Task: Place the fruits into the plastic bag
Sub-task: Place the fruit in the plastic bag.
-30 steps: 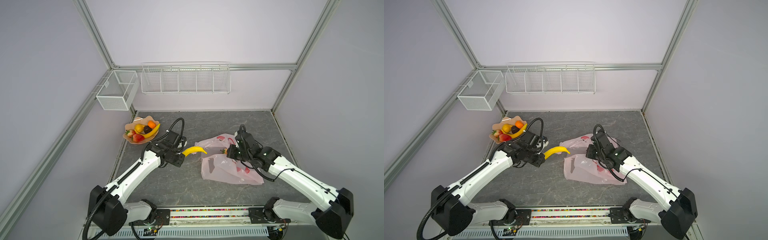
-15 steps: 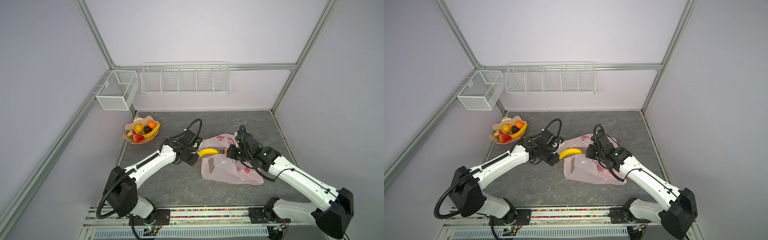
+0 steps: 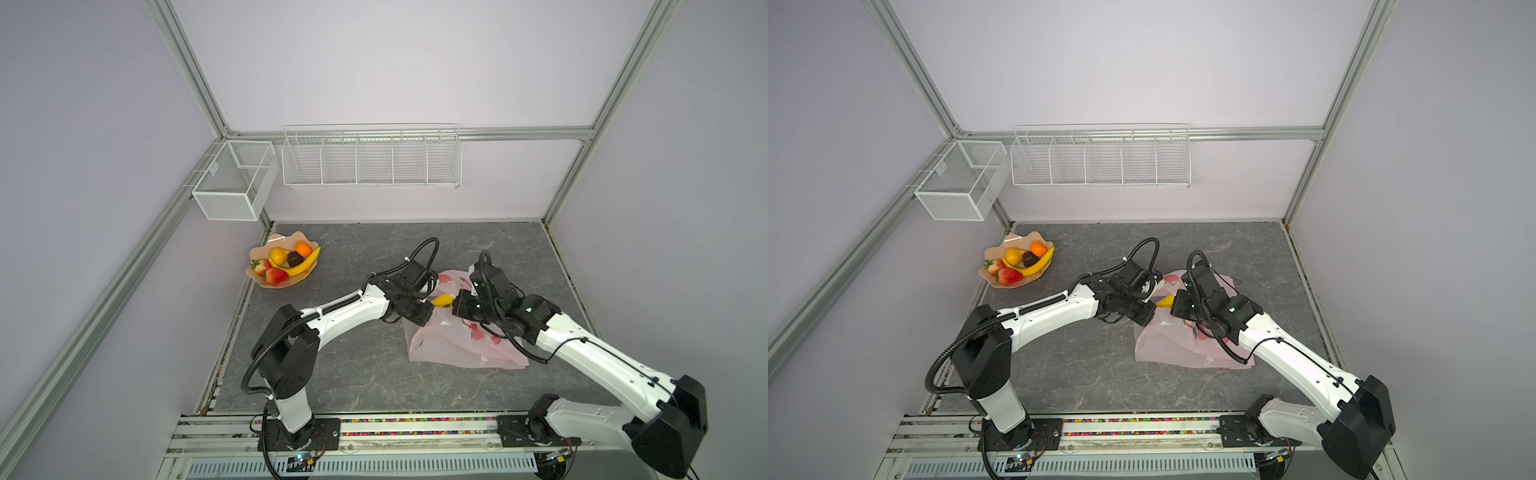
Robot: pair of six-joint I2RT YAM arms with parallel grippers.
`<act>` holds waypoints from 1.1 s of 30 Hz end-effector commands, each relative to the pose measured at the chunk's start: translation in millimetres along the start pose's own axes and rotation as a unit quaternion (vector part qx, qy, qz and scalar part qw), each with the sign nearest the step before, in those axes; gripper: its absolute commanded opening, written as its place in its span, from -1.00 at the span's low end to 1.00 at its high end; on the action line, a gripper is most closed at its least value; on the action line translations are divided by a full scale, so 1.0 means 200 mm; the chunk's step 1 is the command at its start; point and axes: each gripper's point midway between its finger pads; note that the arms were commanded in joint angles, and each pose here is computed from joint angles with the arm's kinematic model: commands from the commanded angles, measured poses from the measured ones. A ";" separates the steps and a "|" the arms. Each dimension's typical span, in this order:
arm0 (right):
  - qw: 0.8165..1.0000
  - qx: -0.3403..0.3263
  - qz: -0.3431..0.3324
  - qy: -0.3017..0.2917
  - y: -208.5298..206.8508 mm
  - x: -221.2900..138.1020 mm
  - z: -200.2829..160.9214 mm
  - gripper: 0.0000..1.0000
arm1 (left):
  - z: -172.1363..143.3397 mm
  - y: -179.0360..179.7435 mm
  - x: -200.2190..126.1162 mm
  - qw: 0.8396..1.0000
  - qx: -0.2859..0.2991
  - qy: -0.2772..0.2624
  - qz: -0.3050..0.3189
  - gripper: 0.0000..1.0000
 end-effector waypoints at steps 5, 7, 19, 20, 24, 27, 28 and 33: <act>0.999 0.023 0.029 -0.017 0.03 -0.02 0.01 -0.87 | 0.09 -0.11 0.10 1.000 0.000 0.003 -0.006 -1.00; 0.999 0.024 0.032 -0.018 0.03 -0.01 0.00 -0.88 | 0.10 -0.12 0.13 1.000 0.000 0.005 -0.002 -0.98; 0.999 0.030 0.035 -0.021 0.02 -0.01 -0.01 -0.88 | 0.13 -0.19 0.14 1.000 -0.020 0.003 -0.012 -0.02; 0.999 0.031 0.034 -0.022 0.01 -0.01 -0.01 -0.88 | 0.13 -0.19 0.13 1.000 -0.021 0.000 -0.013 0.08; 0.999 0.031 0.032 -0.022 0.01 -0.02 -0.01 -0.88 | 0.15 -0.22 0.07 0.999 -0.030 -0.009 -0.026 0.28; 0.999 0.032 0.030 -0.023 0.00 -0.02 -0.01 -0.88 | 0.17 -0.23 0.03 0.999 -0.036 -0.018 -0.032 0.35; 0.999 0.032 0.029 -0.023 0.00 -0.03 -0.01 -0.88 | 0.17 -0.23 0.02 0.998 -0.039 -0.020 -0.033 0.36; 0.999 0.033 0.023 -0.021 -0.02 -0.03 -0.01 -0.88 | 0.21 -0.20 -0.08 0.997 -0.055 -0.038 -0.033 0.40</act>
Point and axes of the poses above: each gripper's point midway between its finger pads, its own x axis out along the fingers, its own y axis along the line the jaws close on, z = x × y, and after that the axes turned 10 degrees about -x, right-handed
